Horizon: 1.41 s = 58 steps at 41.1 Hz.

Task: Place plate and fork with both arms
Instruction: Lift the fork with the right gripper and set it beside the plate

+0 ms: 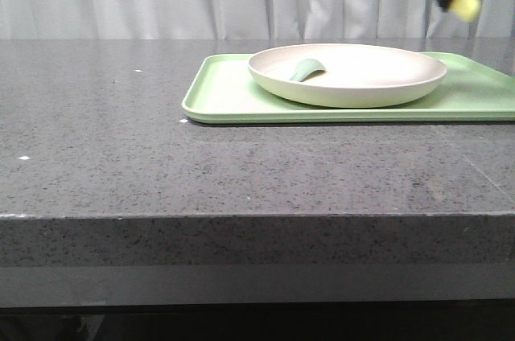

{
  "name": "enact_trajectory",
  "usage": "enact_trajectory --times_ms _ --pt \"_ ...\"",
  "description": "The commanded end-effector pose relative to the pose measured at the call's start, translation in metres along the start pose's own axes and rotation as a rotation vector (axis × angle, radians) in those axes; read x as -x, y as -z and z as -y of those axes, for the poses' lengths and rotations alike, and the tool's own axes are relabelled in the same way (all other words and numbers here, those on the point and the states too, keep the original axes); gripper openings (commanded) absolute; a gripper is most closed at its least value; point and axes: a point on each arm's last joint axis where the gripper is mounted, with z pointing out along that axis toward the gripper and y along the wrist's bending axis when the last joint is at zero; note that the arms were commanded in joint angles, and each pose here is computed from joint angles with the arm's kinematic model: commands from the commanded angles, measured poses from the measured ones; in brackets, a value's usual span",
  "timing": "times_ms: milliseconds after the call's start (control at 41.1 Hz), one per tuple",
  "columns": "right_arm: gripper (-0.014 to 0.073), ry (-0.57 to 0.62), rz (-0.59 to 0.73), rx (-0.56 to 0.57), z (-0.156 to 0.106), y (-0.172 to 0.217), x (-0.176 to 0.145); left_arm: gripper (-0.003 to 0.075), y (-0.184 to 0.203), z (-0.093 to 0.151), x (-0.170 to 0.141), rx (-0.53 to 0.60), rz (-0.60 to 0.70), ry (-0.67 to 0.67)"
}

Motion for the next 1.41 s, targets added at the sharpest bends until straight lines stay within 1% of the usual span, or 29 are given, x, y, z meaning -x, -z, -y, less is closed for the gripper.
enact_trajectory --times_ms 0,122,195,365,438,511,633,730,827,997,1070,1095,1216,1314,1387 --pt "0.0040 0.027 0.084 -0.032 0.018 0.024 0.007 -0.0018 0.002 0.002 0.016 -0.011 0.104 0.000" --pt "0.0040 0.059 0.072 -0.046 0.027 0.004 -0.001 -0.0018 0.002 0.002 0.016 -0.011 0.104 0.000" --pt "0.0040 0.053 0.073 -0.054 0.033 -0.008 -0.005 -0.0018 0.002 0.002 0.016 -0.011 0.104 0.000" --pt "0.0055 0.040 0.020 -0.071 0.041 -0.032 -0.013 -0.0018 0.002 0.002 0.016 -0.011 0.104 0.000" --pt "0.0088 0.035 0.003 -0.078 0.044 -0.040 -0.013 -0.0018 0.002 0.002 0.016 -0.011 0.104 0.000" --pt "0.0142 0.030 -0.010 -0.082 0.047 -0.046 -0.014 -0.0018 0.002 0.002 0.016 -0.011 0.104 0.000" --pt "0.0265 0.027 -0.018 -0.086 0.049 -0.049 -0.014 -0.0018 0.002 0.002 0.016 -0.011 0.104 0.000" --pt "0.0351 0.029 0.013 -0.082 0.048 -0.044 -0.010 -0.0018 0.002 0.002 0.016 -0.011 0.104 0.000" --pt "0.0386 0.030 0.047 -0.077 0.046 -0.029 -0.005 -0.0018 0.002 0.002 0.016 -0.011 0.104 0.000" --pt "0.0368 0.037 0.167 -0.057 0.040 0.023 0.000 -0.0018 0.002 0.002 0.016 -0.011 0.104 0.000" --pt "0.0302 0.048 0.220 -0.041 0.034 0.046 -0.004 -0.0018 0.002 0.002 0.016 -0.011 0.104 0.000" --pt "0.0266 0.056 0.242 -0.032 0.031 0.052 -0.006 -0.0018 0.002 0.002 0.016 -0.011 0.104 0.000" --pt "0.0127 0.095 0.337 0.016 0.018 0.079 -0.027 -0.0018 0.002 0.002 0.016 -0.011 0.104 0.000" --pt "0.0055 0.127 0.393 0.055 0.011 0.094 -0.054 -0.0018 0.002 0.002 0.016 -0.011 0.104 0.000" --pt "0.0026 0.144 0.437 0.081 0.008 0.101 -0.071 -0.0018 0.002 0.002 0.016 -0.011 0.104 0.000"
